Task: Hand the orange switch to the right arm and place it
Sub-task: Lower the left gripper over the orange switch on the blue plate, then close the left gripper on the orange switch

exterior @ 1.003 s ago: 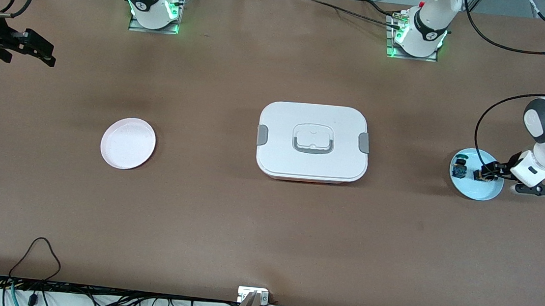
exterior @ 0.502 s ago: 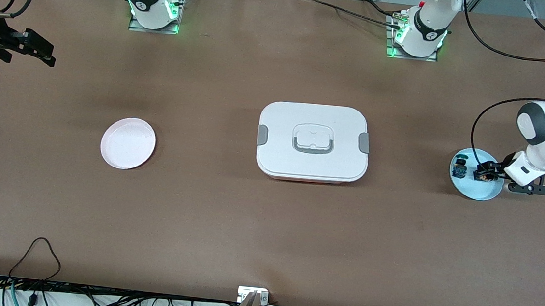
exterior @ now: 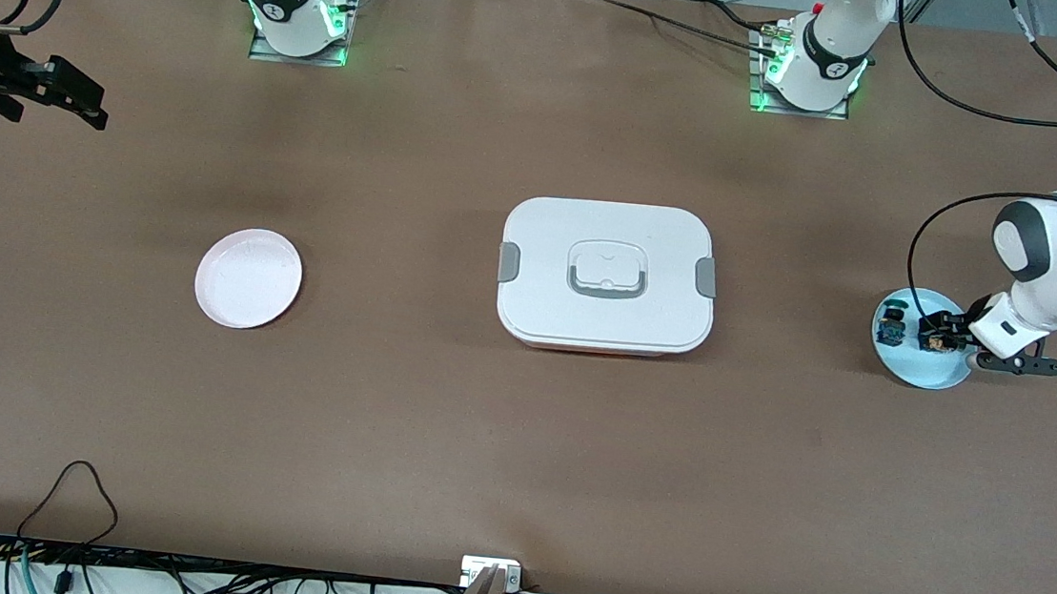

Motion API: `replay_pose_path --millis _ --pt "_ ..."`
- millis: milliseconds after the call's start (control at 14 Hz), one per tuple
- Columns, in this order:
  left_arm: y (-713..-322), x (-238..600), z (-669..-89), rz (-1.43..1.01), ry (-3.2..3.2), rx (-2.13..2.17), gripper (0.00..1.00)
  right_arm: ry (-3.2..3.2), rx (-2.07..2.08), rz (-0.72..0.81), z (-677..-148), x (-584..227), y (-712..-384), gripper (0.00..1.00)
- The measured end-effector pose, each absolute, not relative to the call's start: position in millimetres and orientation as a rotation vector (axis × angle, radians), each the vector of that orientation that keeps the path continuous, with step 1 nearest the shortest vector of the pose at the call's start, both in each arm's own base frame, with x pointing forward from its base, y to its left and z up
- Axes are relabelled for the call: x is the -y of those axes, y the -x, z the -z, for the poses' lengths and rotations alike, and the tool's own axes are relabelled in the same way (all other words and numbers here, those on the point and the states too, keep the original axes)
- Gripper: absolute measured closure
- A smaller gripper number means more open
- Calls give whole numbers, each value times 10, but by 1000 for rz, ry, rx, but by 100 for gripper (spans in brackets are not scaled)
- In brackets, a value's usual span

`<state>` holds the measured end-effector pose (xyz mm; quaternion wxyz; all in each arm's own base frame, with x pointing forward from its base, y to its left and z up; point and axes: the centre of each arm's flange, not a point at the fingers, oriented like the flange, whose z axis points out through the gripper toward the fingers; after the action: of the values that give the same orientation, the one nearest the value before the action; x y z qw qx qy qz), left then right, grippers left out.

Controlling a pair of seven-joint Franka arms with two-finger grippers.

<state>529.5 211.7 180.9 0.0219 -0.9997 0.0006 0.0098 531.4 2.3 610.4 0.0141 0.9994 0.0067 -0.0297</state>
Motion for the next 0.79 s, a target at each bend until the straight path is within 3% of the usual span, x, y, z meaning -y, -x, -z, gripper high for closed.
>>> replay_pose_path --millis 502,645,788 --pt "-5298 -2105 -1706 -12 3095 -8 15 -3112 -21 93 -6104 -23 -5314 0" --pt "-5302 -2103 -1708 -10 3095 -9 28 -3112 -21 93 -6104 -23 -5314 0" --pt "-5311 -2101 -1714 -6 3094 -10 28 -3112 -21 93 -6104 -23 -5314 0"
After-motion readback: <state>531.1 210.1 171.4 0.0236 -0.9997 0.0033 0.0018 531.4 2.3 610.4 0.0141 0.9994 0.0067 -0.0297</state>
